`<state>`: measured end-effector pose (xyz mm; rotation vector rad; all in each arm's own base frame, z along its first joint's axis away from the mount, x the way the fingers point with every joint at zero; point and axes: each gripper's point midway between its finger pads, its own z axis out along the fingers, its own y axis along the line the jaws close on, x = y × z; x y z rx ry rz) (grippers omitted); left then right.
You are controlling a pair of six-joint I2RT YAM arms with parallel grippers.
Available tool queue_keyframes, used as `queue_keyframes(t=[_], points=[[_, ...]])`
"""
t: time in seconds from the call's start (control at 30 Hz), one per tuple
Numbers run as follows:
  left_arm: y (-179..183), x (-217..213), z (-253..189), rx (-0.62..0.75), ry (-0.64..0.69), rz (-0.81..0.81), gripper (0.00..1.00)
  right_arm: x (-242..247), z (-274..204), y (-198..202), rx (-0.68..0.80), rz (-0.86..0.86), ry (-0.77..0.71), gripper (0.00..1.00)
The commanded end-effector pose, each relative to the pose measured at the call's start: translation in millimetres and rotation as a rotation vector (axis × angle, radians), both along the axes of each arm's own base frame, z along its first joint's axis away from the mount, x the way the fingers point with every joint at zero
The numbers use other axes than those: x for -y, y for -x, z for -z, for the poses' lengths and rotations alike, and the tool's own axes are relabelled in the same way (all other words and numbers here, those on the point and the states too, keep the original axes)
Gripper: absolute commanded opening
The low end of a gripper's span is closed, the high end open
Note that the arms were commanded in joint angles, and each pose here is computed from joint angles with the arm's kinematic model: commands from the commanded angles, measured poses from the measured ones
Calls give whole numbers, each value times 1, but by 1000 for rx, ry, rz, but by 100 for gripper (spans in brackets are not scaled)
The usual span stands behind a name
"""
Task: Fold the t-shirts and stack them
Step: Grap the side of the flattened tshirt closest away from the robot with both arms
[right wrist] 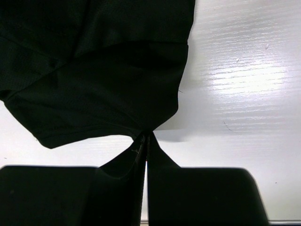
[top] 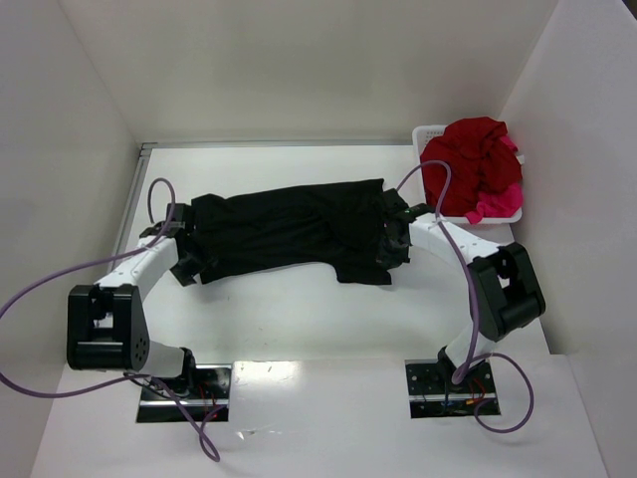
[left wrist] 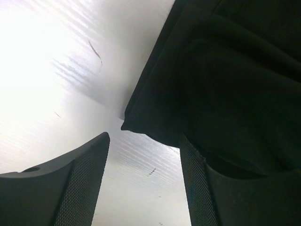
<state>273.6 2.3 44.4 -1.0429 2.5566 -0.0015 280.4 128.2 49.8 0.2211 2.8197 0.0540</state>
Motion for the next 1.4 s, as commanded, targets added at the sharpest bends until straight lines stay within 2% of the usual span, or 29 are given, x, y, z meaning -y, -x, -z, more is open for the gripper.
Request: queue_keyframes(t=[0.0, 0.27, 0.5, 0.83, 0.87, 0.9, 1.0, 1.17, 1.23, 1.37], points=[[9, -2, 9, -34, -1, -40, 70, -5, -10, -15, 48, -2, -17, 4], [16, -5, 18, -57, -9, -75, 65, -3, -12, -14, 52, 0, -9, 4], [19, -4, 32, -77, -6, -85, 50, -3, -12, -14, 52, 0, -9, 4], [10, -6, 42, -91, -16, -88, 50, -2, -12, -12, 43, 9, -8, 4], [8, -8, 42, -82, -28, -81, 48, -2, -12, -12, 43, 9, -8, 4], [8, -8, 42, -82, -28, -81, 40, -2, -12, -12, 43, 9, -8, 4], [5, -9, 40, -74, -31, -72, 23, -2, -12, -12, 43, 9, -8, 4], [1, -9, 35, -57, -33, -64, 5, -2, -12, -12, 43, 9, -8, 4], [-3, -9, 32, -48, -36, -55, 0, -2, -12, -12, 43, 9, -8, 4], [-11, -10, 11, 1, -43, -38, 0, -5, -24, -13, 69, 6, -29, 2]])
